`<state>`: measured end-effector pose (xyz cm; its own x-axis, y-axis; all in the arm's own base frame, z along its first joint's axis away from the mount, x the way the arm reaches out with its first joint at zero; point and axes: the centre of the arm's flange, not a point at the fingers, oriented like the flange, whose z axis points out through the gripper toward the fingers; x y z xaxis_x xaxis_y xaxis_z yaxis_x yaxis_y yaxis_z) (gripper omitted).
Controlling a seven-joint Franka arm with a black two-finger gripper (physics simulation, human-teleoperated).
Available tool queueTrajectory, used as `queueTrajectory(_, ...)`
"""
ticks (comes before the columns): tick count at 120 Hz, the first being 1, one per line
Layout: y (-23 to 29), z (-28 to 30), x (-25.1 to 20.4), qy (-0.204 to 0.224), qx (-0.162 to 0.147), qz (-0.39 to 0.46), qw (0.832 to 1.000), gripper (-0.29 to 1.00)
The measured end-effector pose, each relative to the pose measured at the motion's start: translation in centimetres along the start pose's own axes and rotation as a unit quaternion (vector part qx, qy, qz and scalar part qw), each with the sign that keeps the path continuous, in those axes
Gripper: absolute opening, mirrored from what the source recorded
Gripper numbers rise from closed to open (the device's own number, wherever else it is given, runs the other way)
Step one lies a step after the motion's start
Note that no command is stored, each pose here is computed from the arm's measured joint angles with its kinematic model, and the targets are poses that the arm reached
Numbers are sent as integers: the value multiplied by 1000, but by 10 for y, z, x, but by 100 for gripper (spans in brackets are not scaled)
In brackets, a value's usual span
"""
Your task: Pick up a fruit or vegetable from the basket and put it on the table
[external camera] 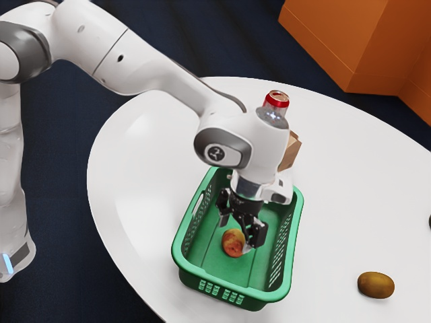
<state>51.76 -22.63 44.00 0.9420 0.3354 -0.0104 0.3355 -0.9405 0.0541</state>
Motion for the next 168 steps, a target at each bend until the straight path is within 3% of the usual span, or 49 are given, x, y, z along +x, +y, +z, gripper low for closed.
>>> queueTrajectory(92, -3, 22, 0, 2, -6, 2, 1000, 70)
queueTrajectory(150, -4, 20, 2, 22, 9, 16, 1000, 22)
queueTrajectory(168, -5, 20, 2, 24, 16, 16, 999, 21)
